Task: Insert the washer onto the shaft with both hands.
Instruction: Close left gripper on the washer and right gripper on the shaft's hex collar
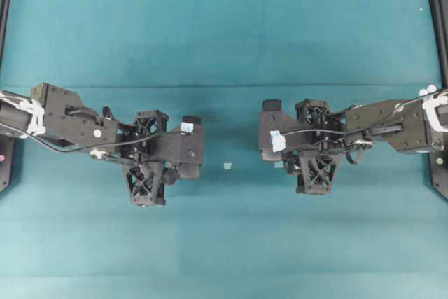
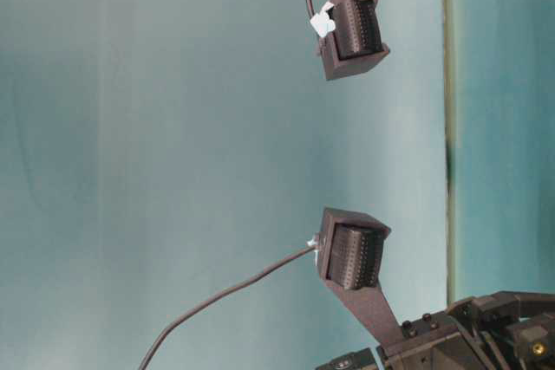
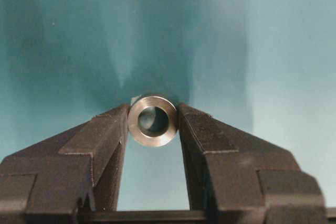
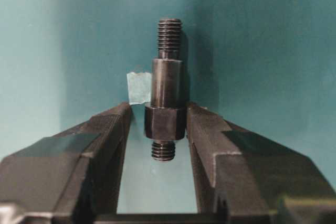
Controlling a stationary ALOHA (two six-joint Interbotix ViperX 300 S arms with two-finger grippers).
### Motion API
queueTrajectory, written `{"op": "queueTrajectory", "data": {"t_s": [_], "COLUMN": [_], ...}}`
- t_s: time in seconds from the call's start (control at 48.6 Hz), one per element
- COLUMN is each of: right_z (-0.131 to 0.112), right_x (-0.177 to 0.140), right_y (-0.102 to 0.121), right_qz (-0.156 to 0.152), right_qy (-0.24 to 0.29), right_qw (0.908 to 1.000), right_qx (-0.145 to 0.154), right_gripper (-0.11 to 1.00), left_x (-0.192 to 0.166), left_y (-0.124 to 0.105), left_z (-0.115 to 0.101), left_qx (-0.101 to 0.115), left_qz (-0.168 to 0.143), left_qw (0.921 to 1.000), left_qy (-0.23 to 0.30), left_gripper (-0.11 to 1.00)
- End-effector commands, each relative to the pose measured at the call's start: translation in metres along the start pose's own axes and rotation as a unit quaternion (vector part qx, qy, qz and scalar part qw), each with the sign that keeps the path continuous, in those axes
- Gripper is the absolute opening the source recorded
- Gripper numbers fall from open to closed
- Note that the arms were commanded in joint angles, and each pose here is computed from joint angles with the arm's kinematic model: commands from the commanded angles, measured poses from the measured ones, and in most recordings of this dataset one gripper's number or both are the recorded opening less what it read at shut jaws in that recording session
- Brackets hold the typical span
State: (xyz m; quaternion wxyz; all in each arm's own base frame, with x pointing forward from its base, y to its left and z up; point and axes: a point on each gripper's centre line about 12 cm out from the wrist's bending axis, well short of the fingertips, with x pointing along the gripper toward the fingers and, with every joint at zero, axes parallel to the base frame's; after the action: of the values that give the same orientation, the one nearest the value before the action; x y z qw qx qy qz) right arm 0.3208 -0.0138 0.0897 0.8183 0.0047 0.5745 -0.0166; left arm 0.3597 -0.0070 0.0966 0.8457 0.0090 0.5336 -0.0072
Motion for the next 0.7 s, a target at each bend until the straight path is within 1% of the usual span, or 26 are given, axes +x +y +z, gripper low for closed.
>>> {"op": "queueTrajectory", "data": {"t_s": [0.0,0.185,0.37,0.473,0.678], "right_z": [-0.0061,-0.0056,-0.0051,-0.0048,-0.0030], "right_x": [0.0030,0.0026,0.0023,0.0022,0.0017], "right_y": [-0.0118,-0.0163,-0.0173,-0.0177,-0.0177], "right_qz": [-0.007,-0.010,-0.009,-0.009,-0.008], "right_qy": [0.011,0.012,0.017,0.021,0.018], "right_qw": [0.9999,0.9998,0.9997,0.9994,0.9994], "right_qx": [0.011,0.011,-0.018,-0.027,-0.027], "right_gripper": [0.07,0.06,0.04,0.01,0.01], "left_x": [-0.0006,-0.0001,-0.0005,-0.0005,-0.0005], "left_y": [0.0011,0.0011,0.0012,0.0006,0.0012], "left_z": [0.0028,0.0025,0.0024,0.0024,0.0022], "left_qx": [-0.001,-0.001,-0.001,-0.001,-0.001], "left_qz": [0.001,0.001,0.001,0.000,0.001], "left_qw": [1.0000,1.0000,1.0000,1.0000,1.0000], "left_qy": [-0.005,-0.004,-0.005,-0.005,-0.004], "left_gripper": [0.37,0.37,0.37,0.37,0.37]}}
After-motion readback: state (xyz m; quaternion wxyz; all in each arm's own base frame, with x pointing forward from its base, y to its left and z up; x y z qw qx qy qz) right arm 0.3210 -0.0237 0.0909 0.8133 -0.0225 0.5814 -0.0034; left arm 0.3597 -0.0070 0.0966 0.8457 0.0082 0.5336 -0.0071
